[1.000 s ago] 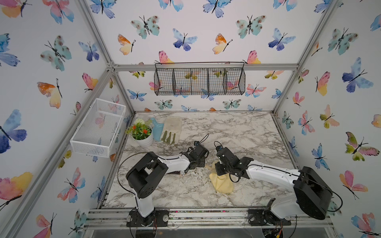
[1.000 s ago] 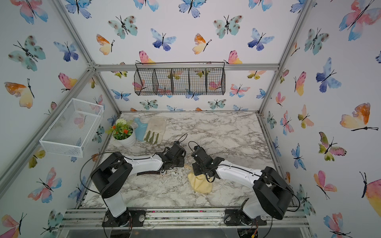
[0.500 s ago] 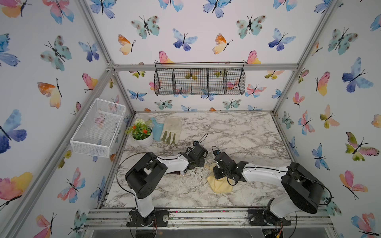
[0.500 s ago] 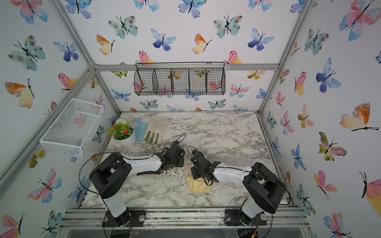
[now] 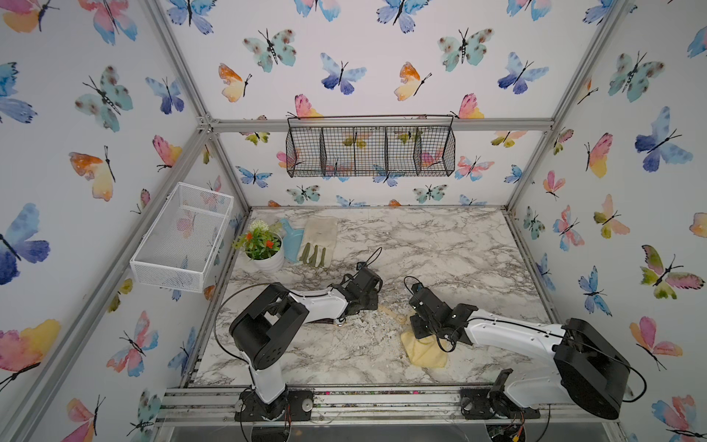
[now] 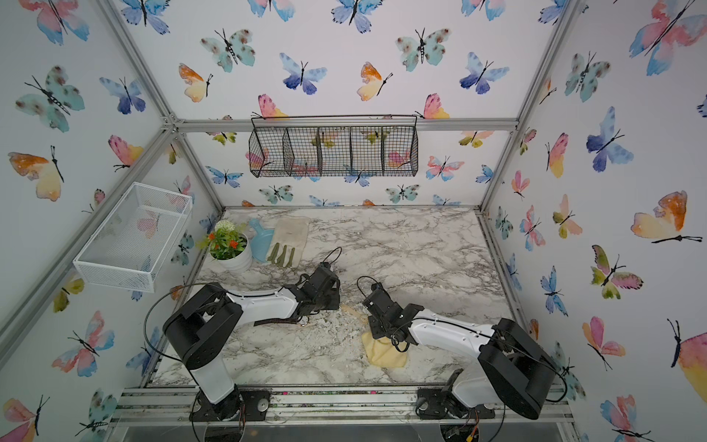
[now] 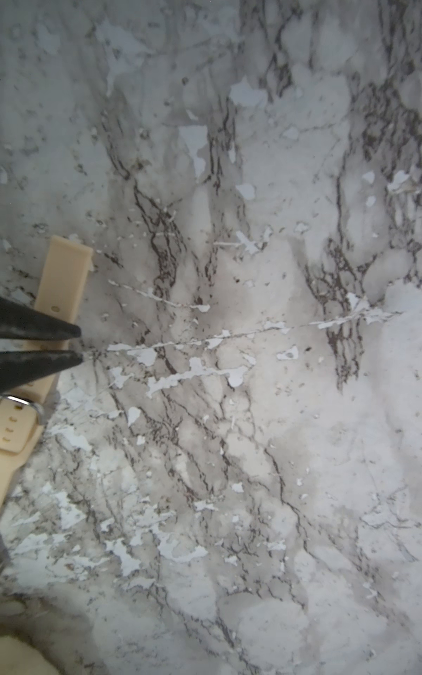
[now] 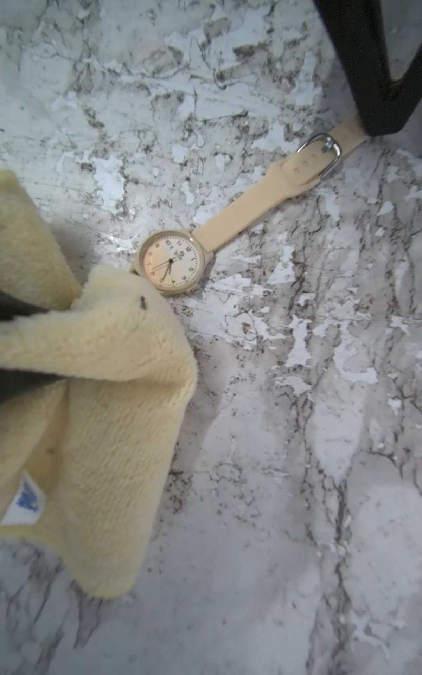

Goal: Wipe the watch dial
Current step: Wipe the dirt from the watch dial.

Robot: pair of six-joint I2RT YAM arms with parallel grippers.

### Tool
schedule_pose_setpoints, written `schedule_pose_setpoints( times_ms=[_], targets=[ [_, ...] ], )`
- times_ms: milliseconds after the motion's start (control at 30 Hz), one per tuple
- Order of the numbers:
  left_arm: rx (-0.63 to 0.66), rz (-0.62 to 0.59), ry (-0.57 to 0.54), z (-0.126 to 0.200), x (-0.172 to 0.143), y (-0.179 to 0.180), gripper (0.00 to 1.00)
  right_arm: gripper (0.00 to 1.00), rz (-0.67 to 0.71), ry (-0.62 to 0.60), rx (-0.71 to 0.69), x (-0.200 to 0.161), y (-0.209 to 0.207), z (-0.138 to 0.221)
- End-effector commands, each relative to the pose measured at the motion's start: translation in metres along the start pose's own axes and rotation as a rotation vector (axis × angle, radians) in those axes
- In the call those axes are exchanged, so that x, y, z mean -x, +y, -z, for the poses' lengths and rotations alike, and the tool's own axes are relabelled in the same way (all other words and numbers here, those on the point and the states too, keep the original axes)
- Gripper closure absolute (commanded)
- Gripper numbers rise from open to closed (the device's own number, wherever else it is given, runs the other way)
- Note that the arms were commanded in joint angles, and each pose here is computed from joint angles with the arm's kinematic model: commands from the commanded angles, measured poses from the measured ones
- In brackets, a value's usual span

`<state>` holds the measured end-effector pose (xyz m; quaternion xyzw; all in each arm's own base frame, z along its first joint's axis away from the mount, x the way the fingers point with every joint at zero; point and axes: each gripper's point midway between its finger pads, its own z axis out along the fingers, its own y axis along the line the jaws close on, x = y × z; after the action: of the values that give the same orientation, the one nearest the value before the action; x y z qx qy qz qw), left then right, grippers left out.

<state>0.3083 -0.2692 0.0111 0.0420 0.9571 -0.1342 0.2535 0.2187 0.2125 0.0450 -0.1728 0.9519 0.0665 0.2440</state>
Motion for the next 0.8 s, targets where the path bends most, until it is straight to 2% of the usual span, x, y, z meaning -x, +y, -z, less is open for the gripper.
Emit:
schedule_pose_setpoints(
  times_ms=[0, 200, 300, 500, 767],
  targets=[
    [0.259, -0.010, 0.263, -0.022, -0.083, 0.083, 0.88, 0.98, -0.004, -0.051, 0.022, 0.026, 0.010, 0.010],
    [0.249, -0.003, 0.266, -0.023, -0.083, 0.081, 0.88, 0.98, 0.034, -0.025, 0.137, 0.054, 0.054, -0.011],
    [0.248, -0.002, 0.266, -0.023, -0.084, 0.081, 0.88, 0.98, 0.047, 0.011, 0.135, 0.048, 0.059, -0.029],
    [0.251, 0.009, 0.275, -0.026, -0.088, 0.090, 0.89, 0.98, 0.020, 0.056, 0.108, 0.013, 0.042, -0.042],
    [0.279, 0.007, 0.281, -0.027, -0.090, 0.099, 0.89, 0.98, -0.010, 0.066, 0.019, -0.022, 0.007, -0.028]
  ],
)
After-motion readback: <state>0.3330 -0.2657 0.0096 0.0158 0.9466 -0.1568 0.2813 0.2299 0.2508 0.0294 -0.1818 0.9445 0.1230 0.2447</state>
